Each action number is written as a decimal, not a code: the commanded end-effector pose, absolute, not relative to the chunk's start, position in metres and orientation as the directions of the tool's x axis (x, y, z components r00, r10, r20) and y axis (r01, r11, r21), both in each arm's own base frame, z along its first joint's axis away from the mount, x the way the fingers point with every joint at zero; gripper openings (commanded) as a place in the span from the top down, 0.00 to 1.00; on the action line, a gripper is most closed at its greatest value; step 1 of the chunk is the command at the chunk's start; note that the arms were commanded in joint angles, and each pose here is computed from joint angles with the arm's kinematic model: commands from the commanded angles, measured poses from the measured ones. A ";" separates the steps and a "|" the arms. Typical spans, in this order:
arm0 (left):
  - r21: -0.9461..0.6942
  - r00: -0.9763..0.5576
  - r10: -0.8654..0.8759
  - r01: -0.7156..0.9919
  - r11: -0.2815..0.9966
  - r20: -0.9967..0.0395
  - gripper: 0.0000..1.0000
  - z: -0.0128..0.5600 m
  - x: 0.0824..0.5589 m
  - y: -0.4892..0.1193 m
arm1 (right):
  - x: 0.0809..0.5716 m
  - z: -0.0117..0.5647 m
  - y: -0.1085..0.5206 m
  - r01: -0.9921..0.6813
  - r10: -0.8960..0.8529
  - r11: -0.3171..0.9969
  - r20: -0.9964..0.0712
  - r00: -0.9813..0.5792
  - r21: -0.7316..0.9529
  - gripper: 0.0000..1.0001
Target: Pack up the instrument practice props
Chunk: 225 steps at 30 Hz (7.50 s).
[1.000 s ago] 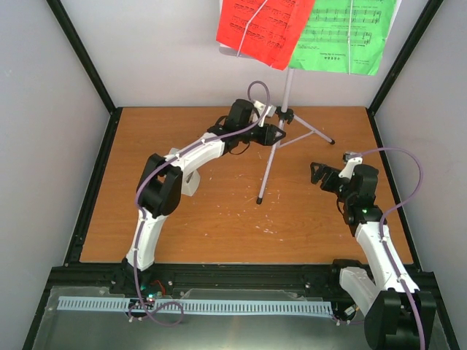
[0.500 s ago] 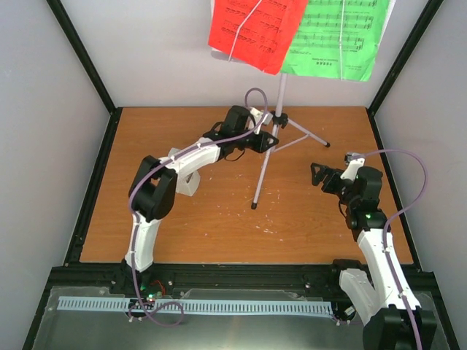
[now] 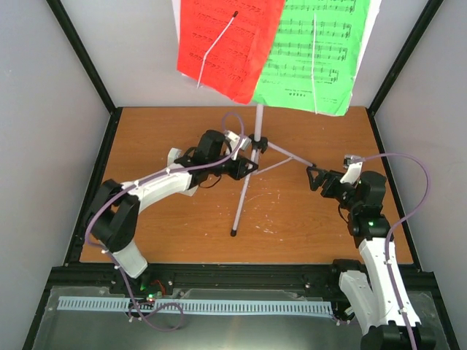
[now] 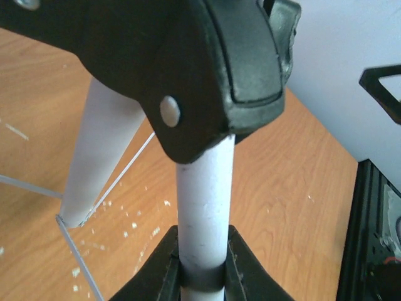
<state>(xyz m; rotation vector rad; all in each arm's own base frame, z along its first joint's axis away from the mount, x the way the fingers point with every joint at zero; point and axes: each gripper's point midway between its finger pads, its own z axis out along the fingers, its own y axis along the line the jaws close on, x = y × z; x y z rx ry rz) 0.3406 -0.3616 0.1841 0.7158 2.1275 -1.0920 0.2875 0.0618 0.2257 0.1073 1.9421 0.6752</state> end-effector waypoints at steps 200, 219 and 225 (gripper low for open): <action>-0.263 -0.277 0.149 0.959 0.106 -0.949 0.04 0.318 0.191 -0.347 | 0.196 0.083 0.078 0.428 0.816 0.393 -0.095 -0.570 0.814 0.97; -0.301 -0.321 0.040 0.919 0.256 -0.946 0.01 0.317 0.225 -0.321 | 0.224 0.072 0.097 0.352 0.718 0.500 -0.151 -0.680 0.792 0.97; -0.391 -0.428 0.033 0.852 0.348 -0.903 0.02 0.287 0.243 -0.314 | 0.238 0.083 0.096 0.301 0.679 0.566 -0.227 -0.698 0.767 0.69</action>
